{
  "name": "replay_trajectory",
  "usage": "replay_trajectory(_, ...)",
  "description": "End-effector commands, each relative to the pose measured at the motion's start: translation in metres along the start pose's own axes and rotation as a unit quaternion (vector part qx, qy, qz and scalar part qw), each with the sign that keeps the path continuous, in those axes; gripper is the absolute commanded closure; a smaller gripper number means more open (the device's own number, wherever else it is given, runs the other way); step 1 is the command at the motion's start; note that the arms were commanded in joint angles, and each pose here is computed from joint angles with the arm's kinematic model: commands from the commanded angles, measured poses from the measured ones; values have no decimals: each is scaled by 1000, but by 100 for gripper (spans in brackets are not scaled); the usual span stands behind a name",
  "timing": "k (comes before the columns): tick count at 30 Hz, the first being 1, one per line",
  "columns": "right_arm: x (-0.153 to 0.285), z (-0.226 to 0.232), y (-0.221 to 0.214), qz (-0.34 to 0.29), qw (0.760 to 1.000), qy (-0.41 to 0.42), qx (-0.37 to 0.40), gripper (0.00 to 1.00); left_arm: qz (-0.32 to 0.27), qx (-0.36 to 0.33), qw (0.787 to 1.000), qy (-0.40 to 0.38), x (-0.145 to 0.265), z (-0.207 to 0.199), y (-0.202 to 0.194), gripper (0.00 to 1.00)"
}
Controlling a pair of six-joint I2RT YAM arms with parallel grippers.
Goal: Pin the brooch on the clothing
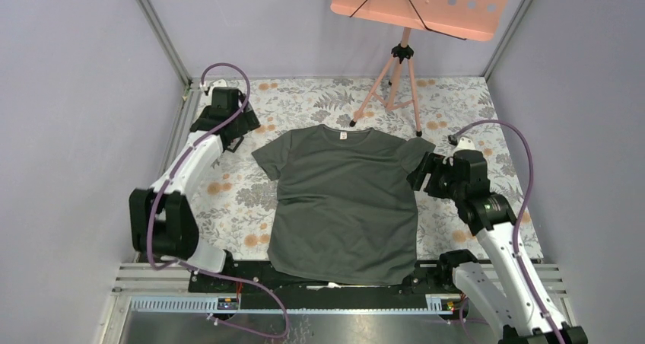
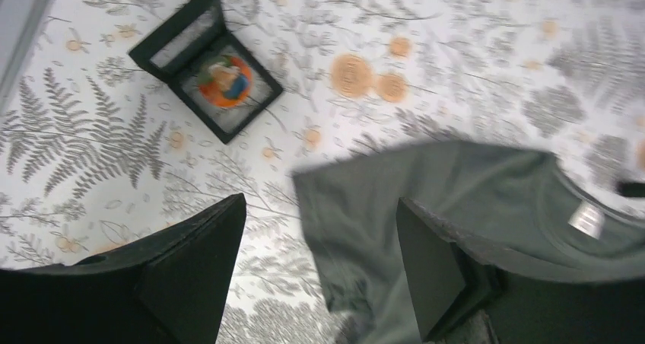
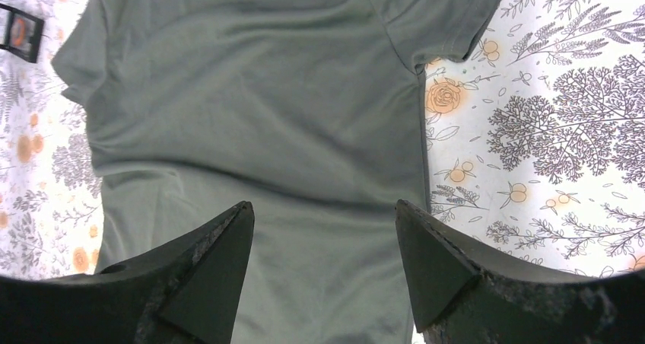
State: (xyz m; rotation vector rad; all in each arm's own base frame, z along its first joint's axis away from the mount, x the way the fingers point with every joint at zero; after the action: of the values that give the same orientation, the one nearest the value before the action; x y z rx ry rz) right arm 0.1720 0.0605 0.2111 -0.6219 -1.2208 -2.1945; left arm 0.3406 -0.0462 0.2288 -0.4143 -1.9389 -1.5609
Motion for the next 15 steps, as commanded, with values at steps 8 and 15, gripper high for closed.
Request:
replay_trajectory(8, 36, 15, 2, -36, 996, 81, 17, 23, 56, -38, 990, 121, -77, 23, 10, 28)
replay_trajectory(15, 35, 14, -3, -27, 996, 89, 17, 22, 88, -39, 986, 137, -109, 30, 4, 33)
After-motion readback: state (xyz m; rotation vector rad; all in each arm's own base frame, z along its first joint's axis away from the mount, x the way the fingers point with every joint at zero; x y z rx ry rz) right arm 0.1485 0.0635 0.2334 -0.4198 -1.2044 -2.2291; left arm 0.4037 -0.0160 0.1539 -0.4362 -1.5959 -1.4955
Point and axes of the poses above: each gripper's point midway between its finger pads, its own x axis back along the fingers, its own z axis along the line the jaws close on, y = z × x, the point moved 8 cm from there along x, back along the fingers, and after that the axes turned 8 degrees about -x, right-handed, at the moved point
